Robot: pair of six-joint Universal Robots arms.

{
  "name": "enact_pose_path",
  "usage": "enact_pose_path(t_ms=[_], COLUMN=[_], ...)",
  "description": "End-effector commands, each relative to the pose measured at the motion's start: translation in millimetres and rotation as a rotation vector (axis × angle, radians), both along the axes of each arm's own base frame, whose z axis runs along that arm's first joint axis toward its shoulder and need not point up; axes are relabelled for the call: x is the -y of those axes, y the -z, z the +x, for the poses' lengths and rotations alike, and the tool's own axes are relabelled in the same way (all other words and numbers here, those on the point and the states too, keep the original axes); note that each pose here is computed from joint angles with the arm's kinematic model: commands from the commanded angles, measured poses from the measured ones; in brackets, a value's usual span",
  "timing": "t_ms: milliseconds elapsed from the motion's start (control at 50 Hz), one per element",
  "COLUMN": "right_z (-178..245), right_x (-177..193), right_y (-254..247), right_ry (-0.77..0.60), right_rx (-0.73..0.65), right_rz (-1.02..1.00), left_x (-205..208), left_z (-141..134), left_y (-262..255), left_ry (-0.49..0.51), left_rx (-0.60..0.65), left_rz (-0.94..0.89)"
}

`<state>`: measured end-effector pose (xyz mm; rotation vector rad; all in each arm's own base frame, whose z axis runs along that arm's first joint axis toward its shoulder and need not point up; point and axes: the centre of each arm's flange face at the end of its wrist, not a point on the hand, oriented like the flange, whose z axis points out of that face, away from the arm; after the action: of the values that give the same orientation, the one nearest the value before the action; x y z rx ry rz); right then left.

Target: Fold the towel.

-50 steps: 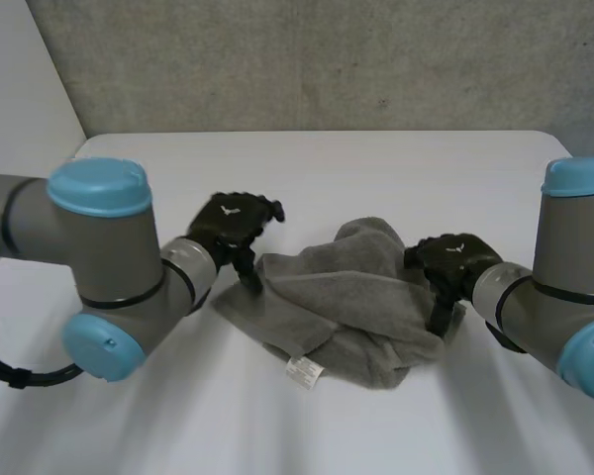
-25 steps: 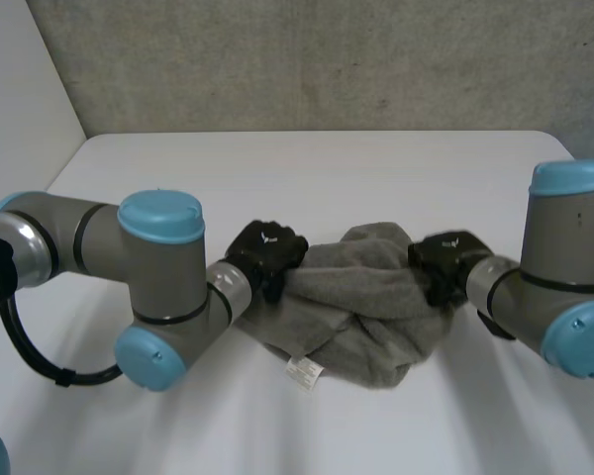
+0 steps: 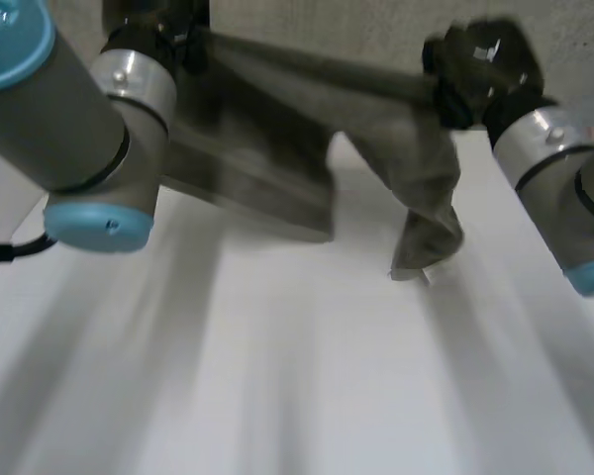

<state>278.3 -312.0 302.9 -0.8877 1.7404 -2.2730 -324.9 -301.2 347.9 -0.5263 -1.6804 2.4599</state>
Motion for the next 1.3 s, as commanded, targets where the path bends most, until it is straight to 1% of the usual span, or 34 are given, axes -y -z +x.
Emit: enact_pose_path(t_ms=[20, 40, 60, 80, 120, 140, 180, 240, 340, 380, 400, 440, 500, 620, 660, 720, 760, 780, 820, 880, 920, 940, 980, 1040, 1080, 1160, 1200, 1300], right_z=[-4, -6, -8, -8, -16, -16, -17, -18, -17, -12, -12, -8, -6, -5, -1, 1, 5, 5, 7, 7, 9, 9, 11, 12, 19, 29, 35, 38], right_x=[-35, -44, -50, -50, -57, -57, -62, -65, -63, -64, -64, -64, -62, -43, -45, -47, -51, -51, -54, -54, -57, -57, -56, -54, -55, -60, -64, -65], right_y=[54, 65, 76, 76, 91, 91, 94, 96, 94, 92, 92, 90, 89, 79, 75, 74, 74, 74, 73, 74, 78, 78, 87, 94, 101, 106, 117, 131], right_ry=[-0.035, -0.043, -0.05, -0.05, -0.047, -0.047, -0.06, -0.063, -0.075, -0.121, -0.121, -0.175, -0.199, -0.222, -0.262, -0.284, -0.331, -0.331, -0.37, -0.384, -0.409, -0.409, -0.424, -0.432, -0.455, -0.486, -0.516, -0.538], right_rx=[-0.181, -0.241, -0.301, -0.301, -0.387, -0.387, -0.412, -0.424, -0.411, -0.393, -0.393, -0.381, -0.379, -0.372, -0.407, -0.434, -0.492, -0.493, -0.544, -0.567, -0.615, -0.615, -0.674, -0.706, -0.758, -0.778, -0.786, -0.785], right_rz=[0.325, 0.369, 0.407, 0.407, 0.456, 0.457, 0.471, 0.48, 0.467, 0.451, 0.45, 0.429, 0.42, 0.354, 0.3, 0.268, 0.209, 0.209, 0.148, 0.123, 0.093, 0.092, 0.061, 0.048, 0.009, -0.014, 0.005, 0.037], left_x=[-54, -54, -66, -66, -89, -89, -103, -108, -104, -103, -101, -102, -105, -113, -119, -124, -125, -125, -124, -124, -124, -124, -124, -124, -122, -112, -103, -98], left_z=[9, 9, 11, 11, 17, 17, 21, 23, 23, 24, 24, 24, 25, 30, 34, 37, 39, 39, 42, 44, 46, 47, 48, 49, 50, 54, 60, 60], left_y=[93, 93, 113, 113, 148, 149, 169, 176, 173, 172, 171, 170, 172, 176, 176, 177, 178, 178, 180, 184, 186, 188, 189, 190, 190, 190, 191, 196], left_ry=[0.107, 0.107, 0.133, 0.133, 0.169, 0.169, 0.184, 0.185, 0.179, 0.176, 0.171, 0.171, 0.173, 0.173, 0.173, 0.179, 0.176, 0.176, 0.169, 0.163, 0.159, 0.155, 0.153, 0.149, 0.143, 0.116, 0.085, 0.079], left_rx=[0.19, 0.19, 0.23, 0.23, 0.299, 0.3, 0.346, 0.369, 0.361, 0.357, 0.354, 0.354, 0.359, 0.375, 0.377, 0.378, 0.379, 0.379, 0.377, 0.377, 0.38, 0.382, 0.384, 0.383, 0.376, 0.354, 0.34, 0.335], left_rz=[0.262, 0.263, 0.317, 0.317, 0.42, 0.42, 0.478, 0.492, 0.473, 0.468, 0.466, 0.466, 0.472, 0.495, 0.499, 0.502, 0.506, 0.506, 0.518, 0.536, 0.545, 0.551, 0.555, 0.554, 0.546, 0.527, 0.523, 0.536])
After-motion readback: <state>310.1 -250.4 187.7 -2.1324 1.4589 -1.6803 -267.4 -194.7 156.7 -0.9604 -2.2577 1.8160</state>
